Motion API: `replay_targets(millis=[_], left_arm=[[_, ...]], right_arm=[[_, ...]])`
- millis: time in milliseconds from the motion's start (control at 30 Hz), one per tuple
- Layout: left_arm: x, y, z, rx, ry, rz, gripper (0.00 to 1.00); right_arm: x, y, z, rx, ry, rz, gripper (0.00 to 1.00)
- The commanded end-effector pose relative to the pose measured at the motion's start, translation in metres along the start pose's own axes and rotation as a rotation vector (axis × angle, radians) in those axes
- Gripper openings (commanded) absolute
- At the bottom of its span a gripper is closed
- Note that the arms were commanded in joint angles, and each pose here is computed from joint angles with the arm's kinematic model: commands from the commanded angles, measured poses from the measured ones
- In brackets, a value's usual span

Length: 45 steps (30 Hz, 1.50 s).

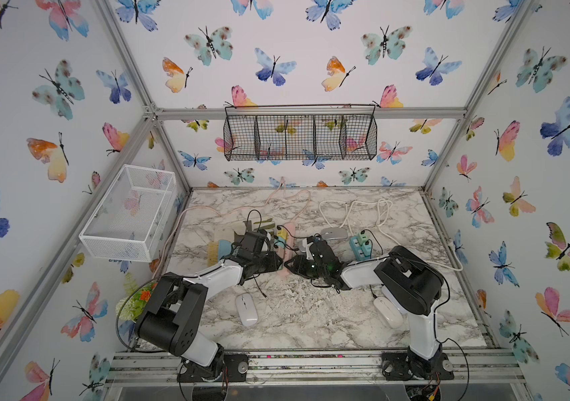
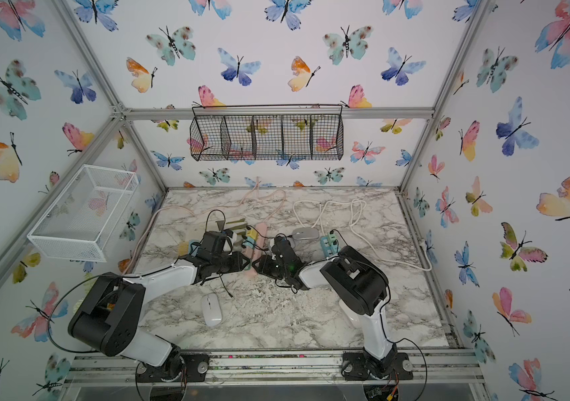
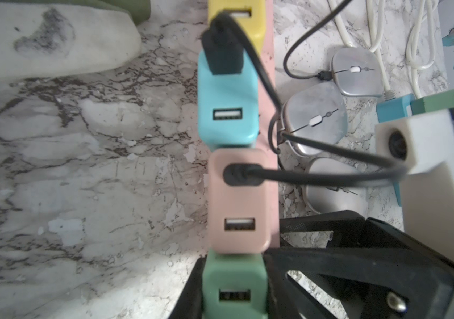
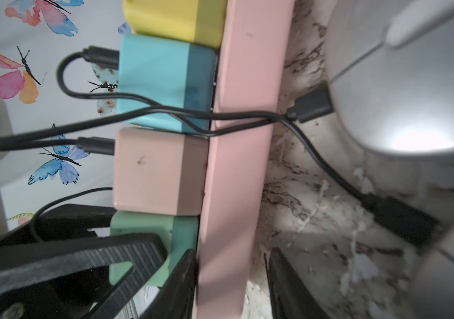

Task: Unplug the wireless mouse
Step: Remove the plug from the socket.

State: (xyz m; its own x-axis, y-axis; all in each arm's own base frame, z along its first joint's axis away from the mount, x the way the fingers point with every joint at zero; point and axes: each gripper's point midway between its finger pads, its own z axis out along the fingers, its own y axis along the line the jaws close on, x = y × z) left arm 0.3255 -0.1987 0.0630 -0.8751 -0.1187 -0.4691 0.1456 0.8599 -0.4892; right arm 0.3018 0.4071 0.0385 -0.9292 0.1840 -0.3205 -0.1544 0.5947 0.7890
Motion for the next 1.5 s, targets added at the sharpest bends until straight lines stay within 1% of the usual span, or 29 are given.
replay_targets(millis=[0, 333, 433, 667, 767, 867, 967, 1033, 1167, 1200, 1267, 1400, 1433, 1467], left_arm=[[0.013, 0.001, -0.002, 0.011, 0.04, -0.008, 0.0], [0.016, 0.001, 0.0, 0.02, 0.049, -0.008, 0.0], [0.017, 0.001, 0.001, 0.025, 0.054, -0.008, 0.0], [0.013, -0.001, -0.001, 0.027, 0.043, 0.0, 0.0], [0.002, -0.007, -0.008, 0.033, 0.008, 0.015, 0.0], [-0.012, -0.02, -0.021, 0.069, -0.058, 0.061, 0.0], [-0.025, -0.03, -0.037, 0.099, -0.135, 0.091, 0.0], [-0.031, -0.031, -0.043, 0.121, -0.163, 0.081, 0.0], [-0.034, -0.021, -0.044, 0.149, -0.16, 0.017, 0.0], [-0.034, -0.019, -0.045, 0.145, -0.162, 0.01, 0.0], [-0.034, -0.012, -0.045, 0.093, -0.165, 0.022, 0.0], [-0.032, -0.002, -0.046, -0.09, -0.172, 0.105, 0.0], [-0.031, -0.001, -0.046, -0.12, -0.166, 0.12, 0.0], [-0.029, -0.002, -0.044, -0.124, -0.156, 0.126, 0.0]], right_arm=[[0.002, 0.001, 0.007, -0.015, 0.013, 0.021, 0.44], [0.005, 0.004, 0.014, -0.081, 0.036, 0.066, 0.39], [0.006, 0.002, 0.016, -0.08, 0.043, 0.075, 0.38], [0.009, -0.009, 0.016, -0.035, 0.045, 0.093, 0.24], [0.009, -0.019, 0.015, 0.014, 0.036, 0.105, 0.21], [0.008, -0.033, 0.011, 0.079, 0.019, 0.118, 0.18], [0.008, -0.042, 0.008, 0.112, 0.008, 0.129, 0.15], [0.008, -0.046, 0.006, 0.121, 0.004, 0.137, 0.15], [0.009, -0.049, 0.005, 0.128, 0.004, 0.146, 0.13], [0.008, -0.05, 0.005, 0.128, 0.003, 0.147, 0.13], [0.008, -0.05, 0.005, 0.129, 0.005, 0.147, 0.12], [0.008, -0.049, 0.005, 0.13, 0.006, 0.145, 0.12], [0.008, -0.049, 0.006, 0.129, 0.006, 0.144, 0.12], [0.008, -0.049, 0.006, 0.13, 0.008, 0.144, 0.12]])
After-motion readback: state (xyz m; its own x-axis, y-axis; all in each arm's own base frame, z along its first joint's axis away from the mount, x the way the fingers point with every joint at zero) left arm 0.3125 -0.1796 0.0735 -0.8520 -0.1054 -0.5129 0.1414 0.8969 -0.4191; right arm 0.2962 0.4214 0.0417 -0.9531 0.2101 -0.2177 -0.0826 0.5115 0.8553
